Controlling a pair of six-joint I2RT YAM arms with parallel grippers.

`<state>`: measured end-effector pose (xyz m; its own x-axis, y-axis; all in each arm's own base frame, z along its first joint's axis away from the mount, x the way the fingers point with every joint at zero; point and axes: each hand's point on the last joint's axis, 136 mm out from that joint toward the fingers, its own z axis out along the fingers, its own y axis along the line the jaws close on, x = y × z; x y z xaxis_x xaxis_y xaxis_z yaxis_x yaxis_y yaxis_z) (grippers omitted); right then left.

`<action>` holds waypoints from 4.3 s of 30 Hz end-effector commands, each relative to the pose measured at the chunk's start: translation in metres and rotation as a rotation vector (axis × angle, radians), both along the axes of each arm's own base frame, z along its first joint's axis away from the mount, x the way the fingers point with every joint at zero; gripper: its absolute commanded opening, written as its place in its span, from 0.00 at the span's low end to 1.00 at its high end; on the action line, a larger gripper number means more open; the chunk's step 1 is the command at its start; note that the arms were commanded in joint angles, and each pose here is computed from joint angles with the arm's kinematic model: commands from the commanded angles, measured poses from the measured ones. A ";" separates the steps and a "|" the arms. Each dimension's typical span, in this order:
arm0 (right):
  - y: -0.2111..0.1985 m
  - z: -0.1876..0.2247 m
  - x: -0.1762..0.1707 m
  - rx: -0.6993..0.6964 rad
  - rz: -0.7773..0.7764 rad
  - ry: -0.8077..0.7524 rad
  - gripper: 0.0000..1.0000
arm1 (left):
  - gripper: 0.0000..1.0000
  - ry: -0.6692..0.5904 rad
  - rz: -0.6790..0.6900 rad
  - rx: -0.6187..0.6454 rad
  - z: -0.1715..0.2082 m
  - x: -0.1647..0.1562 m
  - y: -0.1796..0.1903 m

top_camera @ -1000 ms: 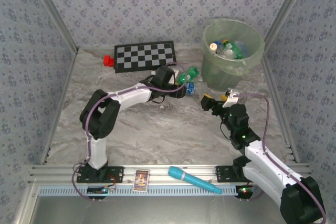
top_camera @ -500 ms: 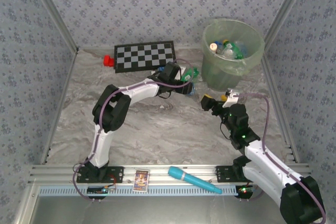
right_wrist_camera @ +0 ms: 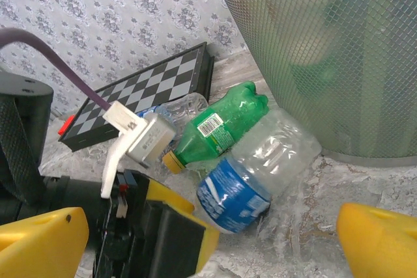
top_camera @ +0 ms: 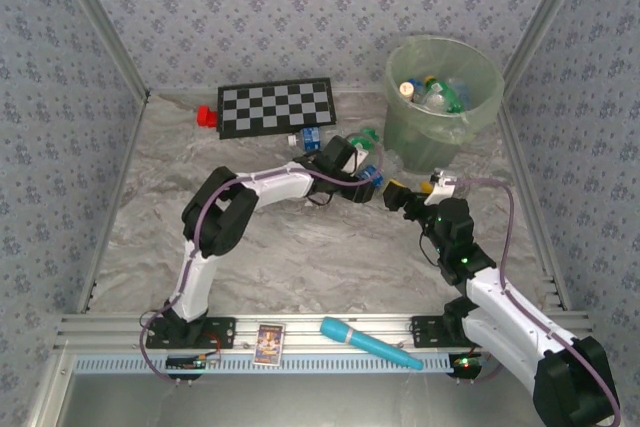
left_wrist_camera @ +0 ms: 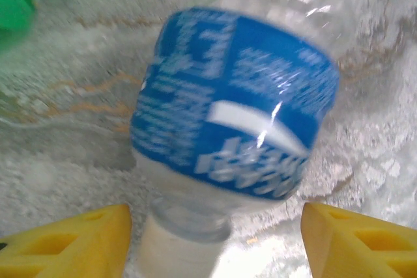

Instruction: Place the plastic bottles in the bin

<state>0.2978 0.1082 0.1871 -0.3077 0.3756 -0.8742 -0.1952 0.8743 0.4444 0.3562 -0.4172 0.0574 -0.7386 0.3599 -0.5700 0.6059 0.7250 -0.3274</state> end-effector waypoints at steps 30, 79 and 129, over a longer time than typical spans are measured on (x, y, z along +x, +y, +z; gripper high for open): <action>-0.005 0.001 -0.002 0.043 -0.010 -0.005 1.00 | 0.23 -0.064 -0.029 -0.078 0.051 -0.033 0.000; 0.130 0.062 0.004 0.288 0.612 0.471 0.59 | 0.25 -0.336 -0.047 -0.314 0.154 -0.152 0.090; -0.182 0.243 0.191 -0.537 -0.659 0.055 0.55 | 1.00 -0.363 0.182 -0.476 0.172 -0.171 0.165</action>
